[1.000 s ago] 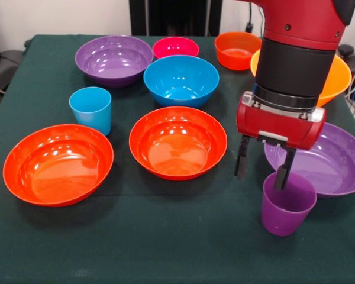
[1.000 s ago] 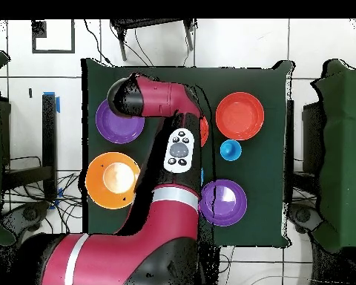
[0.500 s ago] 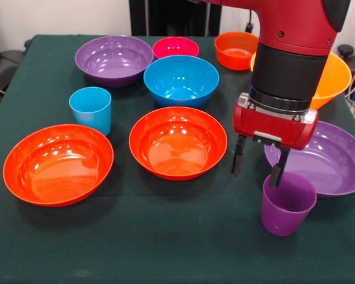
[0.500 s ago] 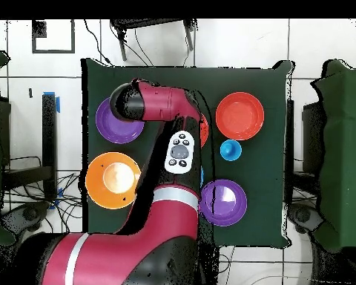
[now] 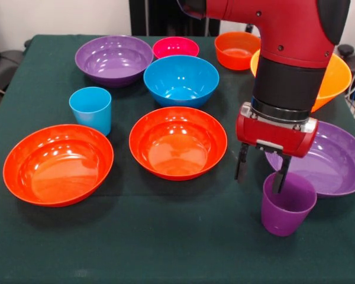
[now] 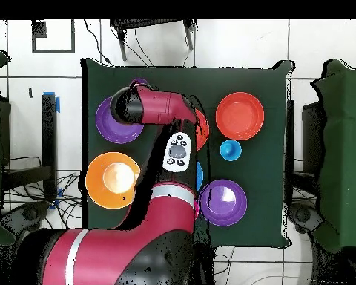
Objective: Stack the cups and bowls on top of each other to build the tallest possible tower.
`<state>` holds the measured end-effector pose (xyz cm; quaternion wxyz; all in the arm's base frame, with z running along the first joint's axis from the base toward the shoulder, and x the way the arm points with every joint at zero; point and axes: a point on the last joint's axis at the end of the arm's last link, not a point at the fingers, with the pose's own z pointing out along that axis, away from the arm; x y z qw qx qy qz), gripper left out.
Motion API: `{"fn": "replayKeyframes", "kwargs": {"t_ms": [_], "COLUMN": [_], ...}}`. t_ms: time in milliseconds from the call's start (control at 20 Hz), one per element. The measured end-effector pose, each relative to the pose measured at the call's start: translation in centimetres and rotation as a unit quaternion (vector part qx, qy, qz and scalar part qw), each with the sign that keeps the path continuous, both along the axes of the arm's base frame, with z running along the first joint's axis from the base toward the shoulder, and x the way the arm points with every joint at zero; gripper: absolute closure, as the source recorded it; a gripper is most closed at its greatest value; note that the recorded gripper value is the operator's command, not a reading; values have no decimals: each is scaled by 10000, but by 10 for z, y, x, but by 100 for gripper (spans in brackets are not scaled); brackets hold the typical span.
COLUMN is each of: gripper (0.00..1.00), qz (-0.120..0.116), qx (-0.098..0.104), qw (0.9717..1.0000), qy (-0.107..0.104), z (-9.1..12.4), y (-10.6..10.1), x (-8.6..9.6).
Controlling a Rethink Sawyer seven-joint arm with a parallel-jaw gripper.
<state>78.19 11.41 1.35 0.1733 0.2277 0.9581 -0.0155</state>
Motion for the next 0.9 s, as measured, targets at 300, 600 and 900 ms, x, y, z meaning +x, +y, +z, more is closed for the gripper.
{"fn": "replayKeyframes", "kwargs": {"t_ms": [300, 600, 900], "gripper": [0, 0, 0], "qz": [20, 38, 25], "qx": [75, 139, 162], "qw": [10000, 9999, 9998], "qy": [-18, 65, 91], "z": [-16, -26, -31], "y": [20, 38, 48], "x": [-5, -12, -21]}}
